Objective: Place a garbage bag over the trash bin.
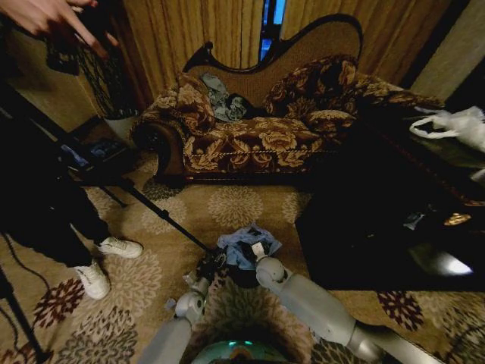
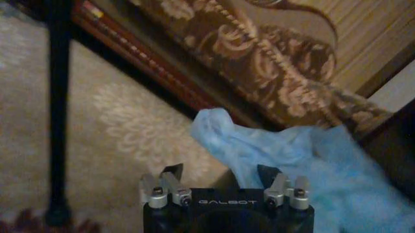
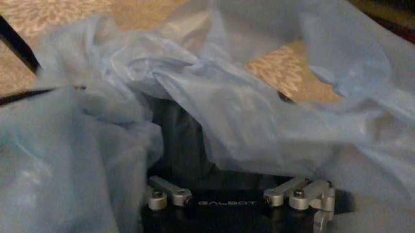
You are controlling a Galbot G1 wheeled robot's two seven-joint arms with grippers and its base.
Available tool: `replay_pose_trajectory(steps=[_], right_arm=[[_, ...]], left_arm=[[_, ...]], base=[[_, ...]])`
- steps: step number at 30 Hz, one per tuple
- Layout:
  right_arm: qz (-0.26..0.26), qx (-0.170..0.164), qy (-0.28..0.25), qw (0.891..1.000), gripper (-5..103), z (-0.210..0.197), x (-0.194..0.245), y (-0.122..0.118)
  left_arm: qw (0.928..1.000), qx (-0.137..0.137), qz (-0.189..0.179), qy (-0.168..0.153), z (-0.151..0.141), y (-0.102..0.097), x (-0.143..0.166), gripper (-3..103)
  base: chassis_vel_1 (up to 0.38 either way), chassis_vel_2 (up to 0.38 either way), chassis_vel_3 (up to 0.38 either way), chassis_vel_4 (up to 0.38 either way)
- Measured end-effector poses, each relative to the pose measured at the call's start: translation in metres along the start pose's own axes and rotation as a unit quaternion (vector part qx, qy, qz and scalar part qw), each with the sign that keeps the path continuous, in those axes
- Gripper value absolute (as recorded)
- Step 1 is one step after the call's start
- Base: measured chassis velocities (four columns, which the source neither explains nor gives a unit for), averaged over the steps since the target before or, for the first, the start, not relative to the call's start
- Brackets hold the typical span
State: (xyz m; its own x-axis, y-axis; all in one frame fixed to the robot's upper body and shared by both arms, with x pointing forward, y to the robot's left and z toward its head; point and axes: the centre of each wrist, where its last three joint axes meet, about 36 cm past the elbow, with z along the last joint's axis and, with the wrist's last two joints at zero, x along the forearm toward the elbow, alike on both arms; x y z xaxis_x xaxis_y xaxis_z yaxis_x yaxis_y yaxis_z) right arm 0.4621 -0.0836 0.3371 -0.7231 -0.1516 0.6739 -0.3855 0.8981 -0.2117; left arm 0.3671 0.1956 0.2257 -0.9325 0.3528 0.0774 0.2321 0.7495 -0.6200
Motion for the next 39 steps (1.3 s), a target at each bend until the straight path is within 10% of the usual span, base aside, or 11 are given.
replay_pose_trajectory(steps=[5, 21, 39], right_arm=[[-0.005, -0.002, 0.0, 1.0, 100, -0.002, -0.003, 0.002], [-0.005, 0.004, 0.001, 1.0, 100, -0.003, -0.011, 0.007], [-0.006, 0.008, 0.001, 1.0, 100, 0.007, -0.005, 0.007]], left_arm=[[0.9998, 0.016, 0.012, -0.007, -0.004, -0.03, -0.004, 98], [0.9969, 0.076, 0.013, 0.013, 0.001, -0.073, -0.008, 100], [0.9979, 0.062, -0.019, -0.002, -0.004, -0.047, -0.01, 100]], base=[[0.0, 0.0, 0.0, 0.0], [0.0, 0.0, 0.0, 0.0], [0.0, 0.0, 0.0, 0.0]])
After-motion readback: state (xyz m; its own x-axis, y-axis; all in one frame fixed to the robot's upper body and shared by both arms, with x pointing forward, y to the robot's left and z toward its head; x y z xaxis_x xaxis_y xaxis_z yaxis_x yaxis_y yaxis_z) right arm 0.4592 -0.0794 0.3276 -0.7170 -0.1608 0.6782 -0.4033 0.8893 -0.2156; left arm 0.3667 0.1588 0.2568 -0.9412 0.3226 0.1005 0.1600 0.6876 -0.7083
